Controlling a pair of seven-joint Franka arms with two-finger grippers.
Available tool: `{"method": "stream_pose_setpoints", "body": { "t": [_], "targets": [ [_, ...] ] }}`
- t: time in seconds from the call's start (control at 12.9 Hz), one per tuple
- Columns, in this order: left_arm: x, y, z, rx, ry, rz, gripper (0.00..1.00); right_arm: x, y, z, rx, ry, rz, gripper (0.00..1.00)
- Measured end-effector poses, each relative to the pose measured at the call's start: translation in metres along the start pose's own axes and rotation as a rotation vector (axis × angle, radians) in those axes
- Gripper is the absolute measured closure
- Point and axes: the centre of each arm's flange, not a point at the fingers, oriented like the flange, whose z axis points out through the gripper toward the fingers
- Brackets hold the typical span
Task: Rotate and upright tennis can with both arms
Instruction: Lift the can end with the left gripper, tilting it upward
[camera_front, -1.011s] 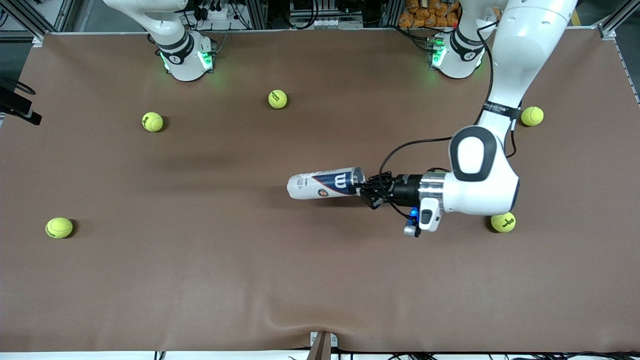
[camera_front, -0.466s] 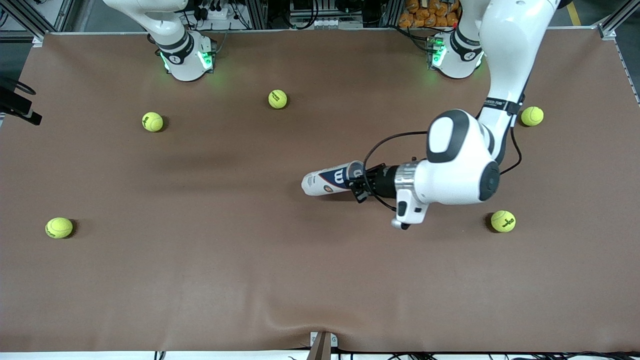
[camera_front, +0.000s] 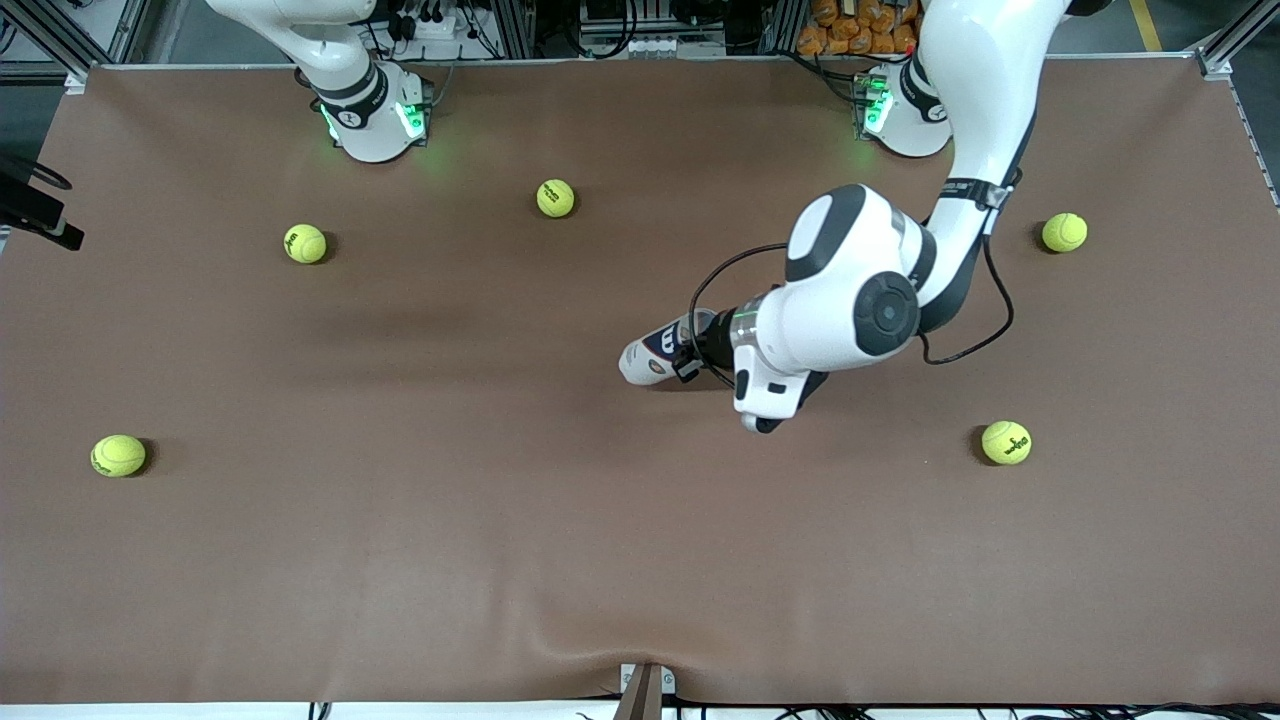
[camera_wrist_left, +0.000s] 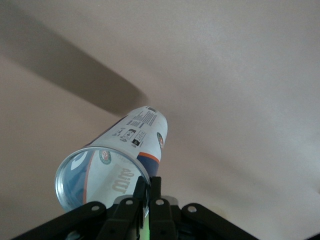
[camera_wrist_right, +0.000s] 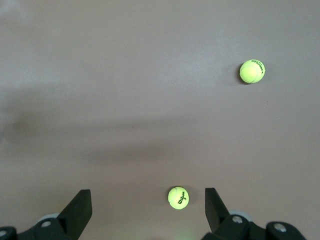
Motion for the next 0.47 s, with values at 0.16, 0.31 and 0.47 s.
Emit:
{"method": "stream_pose_setpoints", "body": {
  "t": [0.16,0.31,0.47],
  "targets": [
    [-0.013,0.002,0.009,0.033,0.035,0.023,0.95,0.0,0.0,0.0,0.0,0.0,0.0,0.0],
    [-0.027,0.004,0.022,0.076,0.065,0.022,0.95,0.0,0.0,0.0,0.0,0.0,0.0,0.0],
    [-0.038,0.007,0.032,0.119,0.068,0.018,0.95,0.0,0.0,0.0,0.0,0.0,0.0,0.0]
  ]
}}
